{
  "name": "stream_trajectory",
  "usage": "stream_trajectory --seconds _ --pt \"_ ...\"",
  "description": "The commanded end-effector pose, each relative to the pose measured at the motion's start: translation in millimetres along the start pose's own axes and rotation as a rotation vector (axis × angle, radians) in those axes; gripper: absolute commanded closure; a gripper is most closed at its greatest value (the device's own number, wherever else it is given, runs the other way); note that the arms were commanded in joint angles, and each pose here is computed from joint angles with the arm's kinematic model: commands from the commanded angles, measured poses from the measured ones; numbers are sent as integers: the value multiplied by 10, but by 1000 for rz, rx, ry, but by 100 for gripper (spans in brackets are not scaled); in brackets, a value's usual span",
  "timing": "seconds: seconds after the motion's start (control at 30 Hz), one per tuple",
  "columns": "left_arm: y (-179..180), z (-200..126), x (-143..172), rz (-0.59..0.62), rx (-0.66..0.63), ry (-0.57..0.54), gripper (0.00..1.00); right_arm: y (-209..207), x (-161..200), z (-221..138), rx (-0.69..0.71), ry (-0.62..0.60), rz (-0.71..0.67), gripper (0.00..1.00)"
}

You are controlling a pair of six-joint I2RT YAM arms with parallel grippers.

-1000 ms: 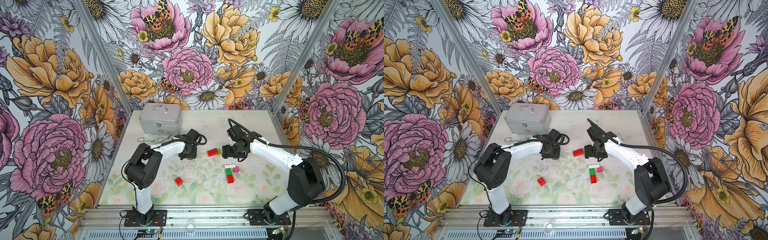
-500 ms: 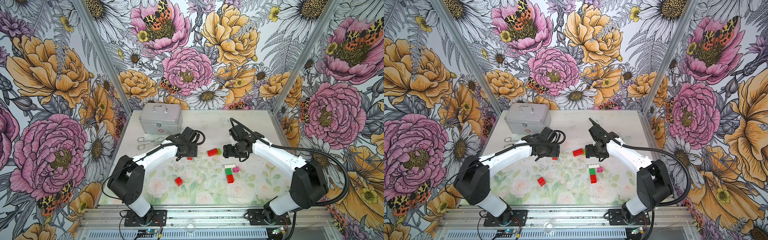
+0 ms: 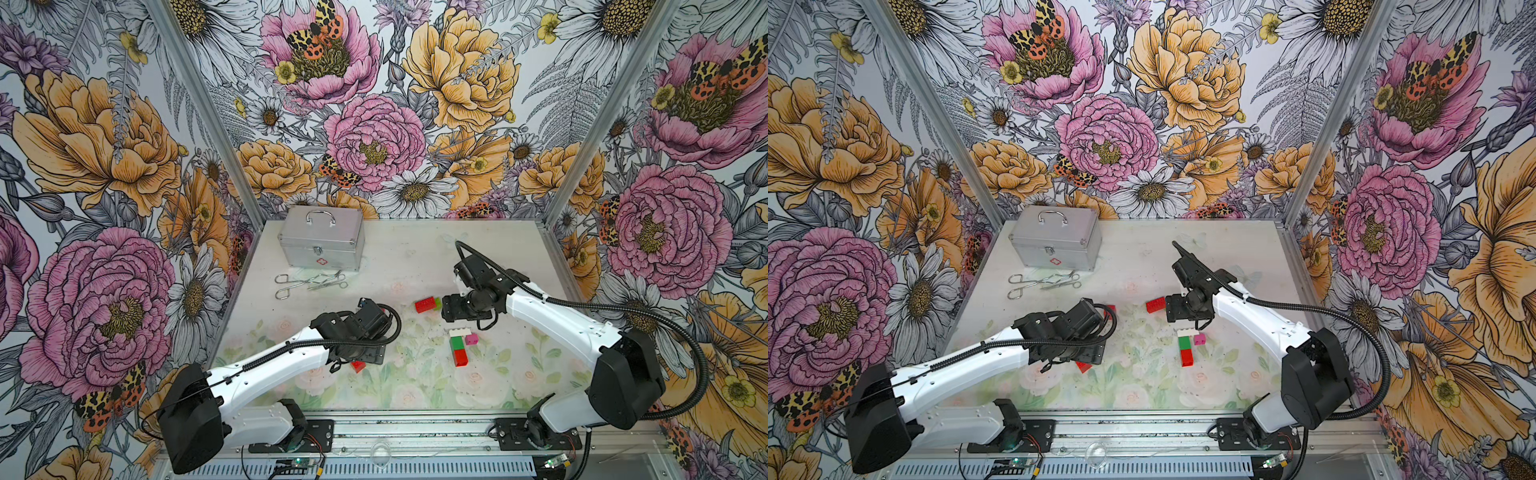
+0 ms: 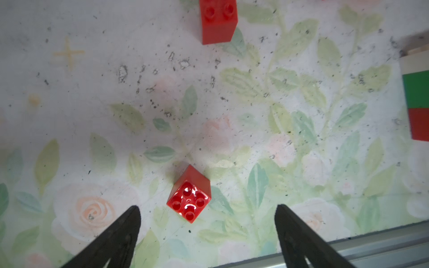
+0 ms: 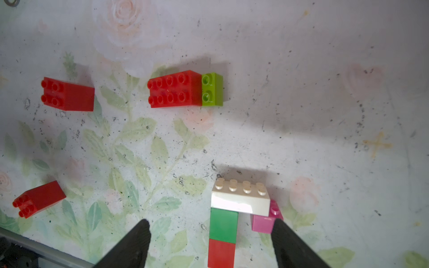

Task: Assemble the letter r with lego
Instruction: Move the lego brick at the center of the board.

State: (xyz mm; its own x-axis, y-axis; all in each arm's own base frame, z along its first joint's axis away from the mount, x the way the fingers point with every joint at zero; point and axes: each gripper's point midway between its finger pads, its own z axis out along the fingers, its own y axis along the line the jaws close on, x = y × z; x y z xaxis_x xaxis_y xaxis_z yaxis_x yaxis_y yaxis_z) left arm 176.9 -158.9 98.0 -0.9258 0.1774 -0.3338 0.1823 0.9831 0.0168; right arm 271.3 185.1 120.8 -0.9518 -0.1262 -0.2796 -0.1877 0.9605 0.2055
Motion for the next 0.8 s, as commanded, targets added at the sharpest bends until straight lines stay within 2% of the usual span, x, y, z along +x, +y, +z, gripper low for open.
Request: stream_trajectory --seconds 0.0,0.2,0.5,0.77 --pt "84 16 28 -24 -67 -26 4 61 21 -60 -1 -28 -21 16" --pt "123 188 75 1 -138 12 5 321 313 -118 -125 4 -34 16" --pt "94 376 219 -25 -79 33 14 517 567 -482 -305 -37 -14 16" --pt "40 425 195 0 -55 20 21 523 607 -524 -323 -44 -11 16"
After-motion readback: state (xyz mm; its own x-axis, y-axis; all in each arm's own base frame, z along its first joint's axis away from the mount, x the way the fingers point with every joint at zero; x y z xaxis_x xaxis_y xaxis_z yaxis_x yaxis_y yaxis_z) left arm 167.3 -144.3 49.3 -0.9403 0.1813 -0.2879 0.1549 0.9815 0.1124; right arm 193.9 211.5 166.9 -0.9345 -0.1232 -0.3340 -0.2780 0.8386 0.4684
